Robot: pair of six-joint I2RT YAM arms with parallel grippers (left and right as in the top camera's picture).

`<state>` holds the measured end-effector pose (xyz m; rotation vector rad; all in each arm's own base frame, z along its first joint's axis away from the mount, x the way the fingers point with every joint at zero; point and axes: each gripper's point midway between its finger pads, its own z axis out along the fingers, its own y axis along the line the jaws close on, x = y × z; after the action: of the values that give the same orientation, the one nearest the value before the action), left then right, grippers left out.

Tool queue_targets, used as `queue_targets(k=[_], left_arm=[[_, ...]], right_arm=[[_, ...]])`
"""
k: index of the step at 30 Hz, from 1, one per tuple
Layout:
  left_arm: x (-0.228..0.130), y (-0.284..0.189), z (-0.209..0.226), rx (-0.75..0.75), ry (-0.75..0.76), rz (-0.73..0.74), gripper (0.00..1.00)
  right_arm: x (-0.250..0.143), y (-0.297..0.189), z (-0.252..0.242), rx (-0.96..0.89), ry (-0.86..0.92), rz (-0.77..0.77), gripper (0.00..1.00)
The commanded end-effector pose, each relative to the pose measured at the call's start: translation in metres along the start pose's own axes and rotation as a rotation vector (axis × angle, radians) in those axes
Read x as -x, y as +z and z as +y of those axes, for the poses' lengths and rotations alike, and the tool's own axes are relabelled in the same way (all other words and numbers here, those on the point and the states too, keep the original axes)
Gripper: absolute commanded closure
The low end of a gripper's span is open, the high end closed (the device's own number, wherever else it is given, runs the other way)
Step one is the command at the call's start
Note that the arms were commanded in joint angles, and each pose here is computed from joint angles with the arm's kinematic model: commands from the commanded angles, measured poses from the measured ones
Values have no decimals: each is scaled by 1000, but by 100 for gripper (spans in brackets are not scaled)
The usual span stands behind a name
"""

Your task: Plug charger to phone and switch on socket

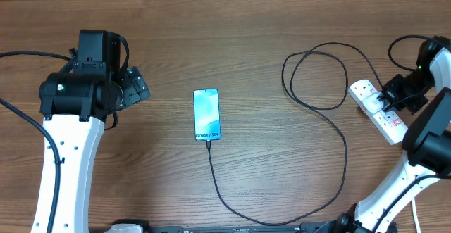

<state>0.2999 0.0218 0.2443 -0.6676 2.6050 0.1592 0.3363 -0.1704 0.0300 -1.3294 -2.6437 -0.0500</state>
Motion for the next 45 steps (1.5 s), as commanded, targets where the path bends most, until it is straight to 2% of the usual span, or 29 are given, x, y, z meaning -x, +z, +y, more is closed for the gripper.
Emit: queue_targets(k=[1,3,5,11,14,16,19,21,25,28,32,38,45], left_arm=[[1,-5,-1,-13,-13,-15,1],[1,-5,-2,-14,-13,-17,1],[1,-5,-2,-14,-14,-17,1],[1,-5,-3,-21,-16,-14,1],[2,-5,-3,-23,-23,-17,1],[2,-5,-4,-24,-23,-19,1],[2,-5,-3,-24,-23,-19,0],[2,-5,-3,-23,-22,-19,0],[2,-5,-3,-23,-22,-20,1],[2,-5,-3,-23,-22,-19,1],[1,-5,-2,-19,-20,-13,1],[-1,-5,-2,-17,-19,-8,1],[-4,-5,0,-7,-15,7,1]], right_arm=[[10,-9,4,-9,26,-9,96],[17,-36,-8,-41,86,-57,96],[22,-93,-20,-25,157,-152,96],[10,-202,-28,102,176,-384,96],[2,-237,-26,165,169,-494,96],[1,-242,-24,175,162,-511,96],[-5,-220,-25,131,153,-433,96],[-10,-189,-29,71,115,-337,96],[-7,-133,-28,20,94,-238,96],[-4,-88,-13,72,27,-167,96],[2,-55,-6,72,10,-95,96],[4,-20,-3,46,1,-5,96],[12,-18,-7,54,14,-19,96]])
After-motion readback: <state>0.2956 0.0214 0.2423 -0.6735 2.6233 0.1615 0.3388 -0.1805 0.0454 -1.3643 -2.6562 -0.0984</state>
